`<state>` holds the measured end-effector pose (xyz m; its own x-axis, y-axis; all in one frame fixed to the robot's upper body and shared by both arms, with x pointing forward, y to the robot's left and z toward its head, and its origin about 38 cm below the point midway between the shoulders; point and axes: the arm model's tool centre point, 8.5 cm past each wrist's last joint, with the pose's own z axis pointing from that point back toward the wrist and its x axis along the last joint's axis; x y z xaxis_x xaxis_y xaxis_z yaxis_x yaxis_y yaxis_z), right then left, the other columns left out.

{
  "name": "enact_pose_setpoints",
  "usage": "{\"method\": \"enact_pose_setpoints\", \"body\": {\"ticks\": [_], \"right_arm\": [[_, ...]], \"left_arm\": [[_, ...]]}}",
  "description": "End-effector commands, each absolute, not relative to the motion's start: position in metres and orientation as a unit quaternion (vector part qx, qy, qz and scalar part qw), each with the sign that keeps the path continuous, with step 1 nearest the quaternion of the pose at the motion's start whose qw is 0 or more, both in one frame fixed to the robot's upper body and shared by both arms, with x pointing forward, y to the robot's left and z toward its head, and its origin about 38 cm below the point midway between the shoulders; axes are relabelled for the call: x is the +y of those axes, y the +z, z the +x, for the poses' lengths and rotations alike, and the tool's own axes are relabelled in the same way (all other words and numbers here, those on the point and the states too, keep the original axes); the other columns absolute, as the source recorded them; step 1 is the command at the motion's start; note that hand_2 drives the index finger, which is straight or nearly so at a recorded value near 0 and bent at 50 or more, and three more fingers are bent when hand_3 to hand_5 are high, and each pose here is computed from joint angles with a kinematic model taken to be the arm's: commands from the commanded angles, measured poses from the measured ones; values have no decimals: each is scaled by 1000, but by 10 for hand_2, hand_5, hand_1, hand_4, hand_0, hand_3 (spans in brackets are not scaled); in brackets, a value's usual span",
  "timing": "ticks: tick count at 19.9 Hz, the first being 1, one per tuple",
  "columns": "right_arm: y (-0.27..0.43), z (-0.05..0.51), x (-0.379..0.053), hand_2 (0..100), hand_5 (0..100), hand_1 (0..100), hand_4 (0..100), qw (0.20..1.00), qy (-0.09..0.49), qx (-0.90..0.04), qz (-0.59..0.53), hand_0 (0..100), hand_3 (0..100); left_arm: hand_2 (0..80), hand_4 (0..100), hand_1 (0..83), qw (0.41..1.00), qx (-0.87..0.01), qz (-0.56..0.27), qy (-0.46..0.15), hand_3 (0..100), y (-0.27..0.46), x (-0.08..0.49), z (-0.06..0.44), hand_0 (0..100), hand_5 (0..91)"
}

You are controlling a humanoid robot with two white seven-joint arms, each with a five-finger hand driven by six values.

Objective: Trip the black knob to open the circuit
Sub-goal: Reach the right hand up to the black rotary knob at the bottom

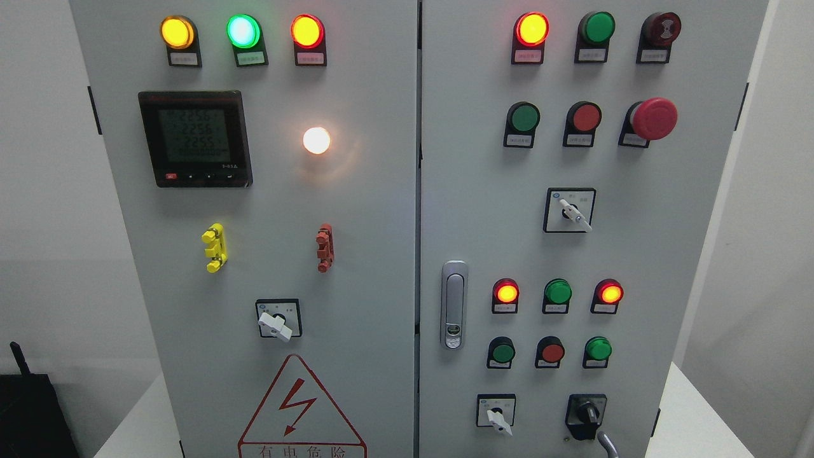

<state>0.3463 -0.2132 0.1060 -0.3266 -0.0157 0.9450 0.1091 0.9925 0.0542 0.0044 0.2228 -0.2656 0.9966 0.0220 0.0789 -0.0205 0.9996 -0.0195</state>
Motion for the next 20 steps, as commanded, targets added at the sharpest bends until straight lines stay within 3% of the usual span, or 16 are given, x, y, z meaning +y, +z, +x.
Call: {"method": "enact_pose_setpoints", "body": {"ticks": [1, 20], "right_arm": [[116, 348, -212, 0, 885, 1000, 1000, 566, -50, -822, -23, 1000, 1000], [115, 347, -198, 0, 885, 1000, 1000, 568, -31, -822, -3, 1000, 1000]], "left_arm": [[0, 0, 389, 999, -42, -10, 12, 0, -266, 222, 6, 120, 0], [0, 0, 389, 999, -42, -10, 12, 0, -266, 222, 6, 120, 0]]}}
